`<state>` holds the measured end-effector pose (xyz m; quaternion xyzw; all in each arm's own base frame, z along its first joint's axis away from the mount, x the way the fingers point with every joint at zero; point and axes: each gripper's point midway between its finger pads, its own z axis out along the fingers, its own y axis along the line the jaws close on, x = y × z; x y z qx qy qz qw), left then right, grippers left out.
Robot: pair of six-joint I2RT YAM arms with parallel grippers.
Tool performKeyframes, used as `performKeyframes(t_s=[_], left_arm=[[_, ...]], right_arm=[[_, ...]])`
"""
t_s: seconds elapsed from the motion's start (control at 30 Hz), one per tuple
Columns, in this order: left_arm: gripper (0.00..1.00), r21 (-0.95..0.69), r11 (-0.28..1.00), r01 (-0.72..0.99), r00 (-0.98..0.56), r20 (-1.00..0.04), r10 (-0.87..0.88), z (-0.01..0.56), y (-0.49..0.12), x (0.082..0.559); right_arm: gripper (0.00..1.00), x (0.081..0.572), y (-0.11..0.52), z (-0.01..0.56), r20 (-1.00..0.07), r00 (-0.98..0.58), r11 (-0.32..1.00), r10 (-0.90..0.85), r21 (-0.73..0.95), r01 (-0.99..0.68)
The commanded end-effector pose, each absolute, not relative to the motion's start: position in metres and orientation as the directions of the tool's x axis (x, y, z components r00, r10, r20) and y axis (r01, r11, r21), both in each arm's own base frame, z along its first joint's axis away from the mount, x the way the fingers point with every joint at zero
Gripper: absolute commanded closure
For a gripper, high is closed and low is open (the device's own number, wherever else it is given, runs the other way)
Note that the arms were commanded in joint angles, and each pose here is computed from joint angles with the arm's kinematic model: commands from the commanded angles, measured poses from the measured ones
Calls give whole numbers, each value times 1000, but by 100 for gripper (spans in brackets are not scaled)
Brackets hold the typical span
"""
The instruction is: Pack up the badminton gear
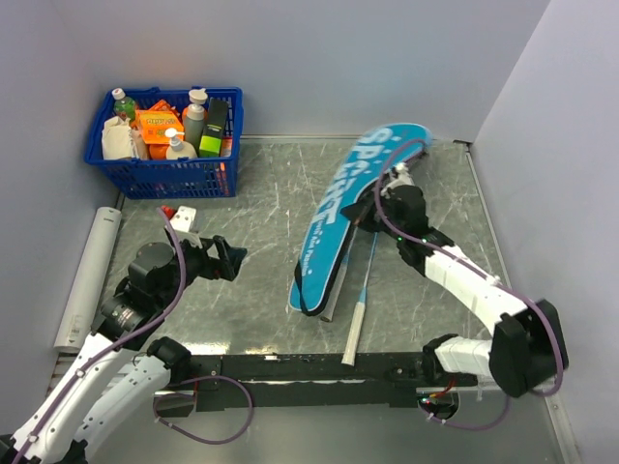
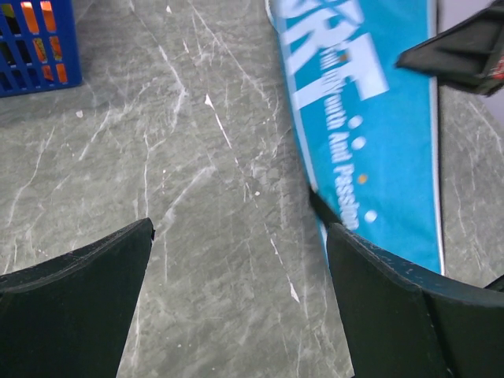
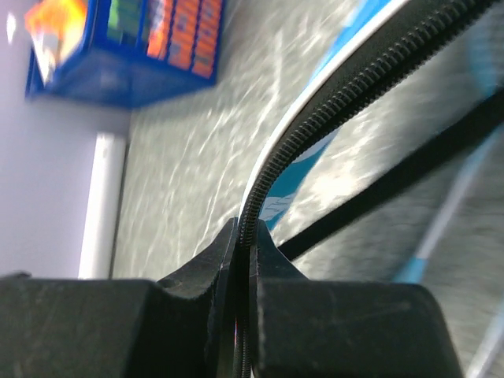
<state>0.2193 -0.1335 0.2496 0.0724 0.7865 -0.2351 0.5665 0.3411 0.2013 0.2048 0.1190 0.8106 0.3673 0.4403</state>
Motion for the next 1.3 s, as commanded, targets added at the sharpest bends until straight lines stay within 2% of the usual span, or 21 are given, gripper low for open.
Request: performKeyframes(t_s=[0.0,0.3,0.53,0.6,0.63,0.7,0.73,0.83,0.93,1.03,1.27], left_arm=[[4,-287,869,402,-286,-942,-178,264,-134,221],[4,-282,863,418,-351,-927,-133,252,-146,229],[4,-283,871,401,-389,-914,-118,246,-149,235],[4,-282,873,398,-405,-908,-108,243,-151,237],[4,-281,877,391,-417,-903,-104,241,-150,238],[4,-280,878,388,-426,-900,-99,242,-152,240],[4,-271,890,367,-425,-900,-98,242,-148,243],[4,-261,901,348,-429,-898,-95,245,-147,248],[4,-243,917,318,-435,-896,-86,248,-144,253],[4,-231,926,300,-441,-894,-80,248,-144,257],[4,-242,903,356,-470,-881,-50,243,-179,256]], right_arm=[[100,355,245,254,-696,-546,647,466,689,-327],[100,339,319,204,-623,-648,593,437,742,-313],[100,348,366,133,-494,-708,582,505,801,-143],[89,350,372,127,-462,-709,574,533,813,-99],[77,345,378,121,-444,-724,572,528,816,-83],[65,343,379,116,-446,-721,596,531,801,-56],[51,341,382,120,-457,-715,602,529,796,-63],[31,334,375,131,-486,-697,623,527,779,-72],[25,323,350,134,-519,-685,676,511,735,-53],[24,317,309,137,-591,-637,762,495,647,-7],[22,289,232,137,-664,-624,886,412,452,104]])
